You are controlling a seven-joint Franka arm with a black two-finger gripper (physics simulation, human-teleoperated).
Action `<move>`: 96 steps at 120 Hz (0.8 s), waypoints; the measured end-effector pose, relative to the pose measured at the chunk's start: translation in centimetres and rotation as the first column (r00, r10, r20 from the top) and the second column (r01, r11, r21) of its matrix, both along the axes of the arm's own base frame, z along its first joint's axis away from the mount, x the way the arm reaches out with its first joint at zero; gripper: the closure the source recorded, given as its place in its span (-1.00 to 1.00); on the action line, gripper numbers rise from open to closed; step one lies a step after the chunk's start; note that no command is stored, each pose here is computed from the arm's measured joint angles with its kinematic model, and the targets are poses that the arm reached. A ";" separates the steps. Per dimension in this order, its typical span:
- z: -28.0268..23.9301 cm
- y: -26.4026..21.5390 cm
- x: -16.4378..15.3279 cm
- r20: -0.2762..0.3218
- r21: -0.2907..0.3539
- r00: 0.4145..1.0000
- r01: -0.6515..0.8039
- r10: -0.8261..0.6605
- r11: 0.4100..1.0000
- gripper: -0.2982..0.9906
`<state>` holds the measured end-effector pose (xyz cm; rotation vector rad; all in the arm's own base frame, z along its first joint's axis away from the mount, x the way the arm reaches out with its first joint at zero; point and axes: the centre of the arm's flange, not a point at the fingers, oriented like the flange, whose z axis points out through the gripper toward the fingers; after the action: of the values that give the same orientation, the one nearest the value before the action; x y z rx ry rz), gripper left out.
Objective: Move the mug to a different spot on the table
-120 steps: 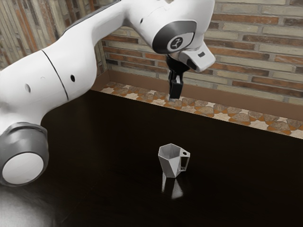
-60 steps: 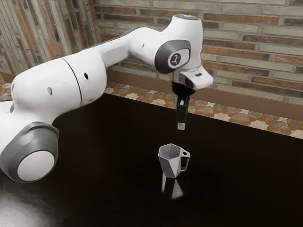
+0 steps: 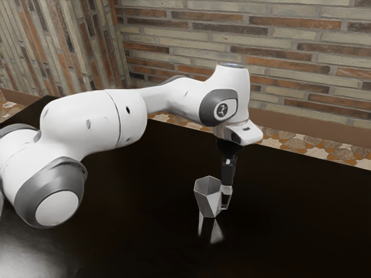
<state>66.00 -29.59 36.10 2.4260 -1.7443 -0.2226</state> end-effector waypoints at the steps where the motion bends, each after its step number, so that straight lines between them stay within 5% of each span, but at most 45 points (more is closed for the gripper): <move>1: -0.1 0.0 0.0 -0.001 -0.001 1.000 -0.001 0.001 1.000 -0.54; 96: -7.3 -0.3 0.1 -0.048 0.007 0.999 -0.012 0.012 1.000 -0.54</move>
<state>66.15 -29.94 28.76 2.4148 -1.7118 -0.2834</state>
